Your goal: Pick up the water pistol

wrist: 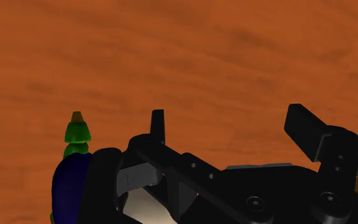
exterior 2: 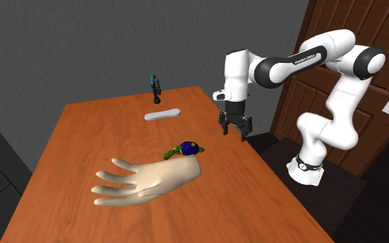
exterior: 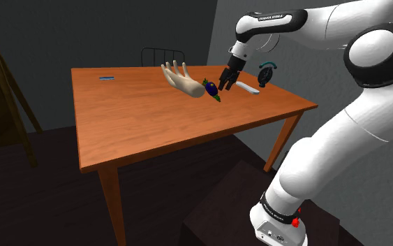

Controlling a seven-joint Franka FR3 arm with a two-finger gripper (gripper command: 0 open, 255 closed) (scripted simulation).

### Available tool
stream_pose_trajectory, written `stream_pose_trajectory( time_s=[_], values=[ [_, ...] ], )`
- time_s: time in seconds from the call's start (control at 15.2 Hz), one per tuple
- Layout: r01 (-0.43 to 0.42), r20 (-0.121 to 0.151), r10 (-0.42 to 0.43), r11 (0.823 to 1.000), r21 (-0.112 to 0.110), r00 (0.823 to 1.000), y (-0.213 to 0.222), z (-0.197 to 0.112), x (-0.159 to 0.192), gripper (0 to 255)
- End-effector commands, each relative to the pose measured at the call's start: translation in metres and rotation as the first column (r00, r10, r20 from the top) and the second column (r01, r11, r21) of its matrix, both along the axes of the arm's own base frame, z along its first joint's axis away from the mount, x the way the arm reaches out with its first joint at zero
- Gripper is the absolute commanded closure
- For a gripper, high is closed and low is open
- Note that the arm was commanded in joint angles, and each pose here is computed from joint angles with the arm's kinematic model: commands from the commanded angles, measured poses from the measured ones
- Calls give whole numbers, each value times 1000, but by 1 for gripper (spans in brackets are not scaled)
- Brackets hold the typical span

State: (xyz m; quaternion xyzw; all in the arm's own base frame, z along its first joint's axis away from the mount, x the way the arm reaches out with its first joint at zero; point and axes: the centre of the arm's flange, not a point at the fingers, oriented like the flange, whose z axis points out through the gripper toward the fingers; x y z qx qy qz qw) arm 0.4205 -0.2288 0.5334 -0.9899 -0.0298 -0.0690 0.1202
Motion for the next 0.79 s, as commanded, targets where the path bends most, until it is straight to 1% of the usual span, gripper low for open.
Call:
stream_pose_trajectory(
  time_s=[0.0, 0.33, 0.73],
  values=[
    [-5, 31, 4, 1000, 21, 1000, -22, -7, 15, 0],
    [-19, 103, 11, 997, 76, 995, -74, -21, 53, 0],
    [-40, 189, 13, 989, 140, 982, -135, -37, 102, 0]
  ],
)
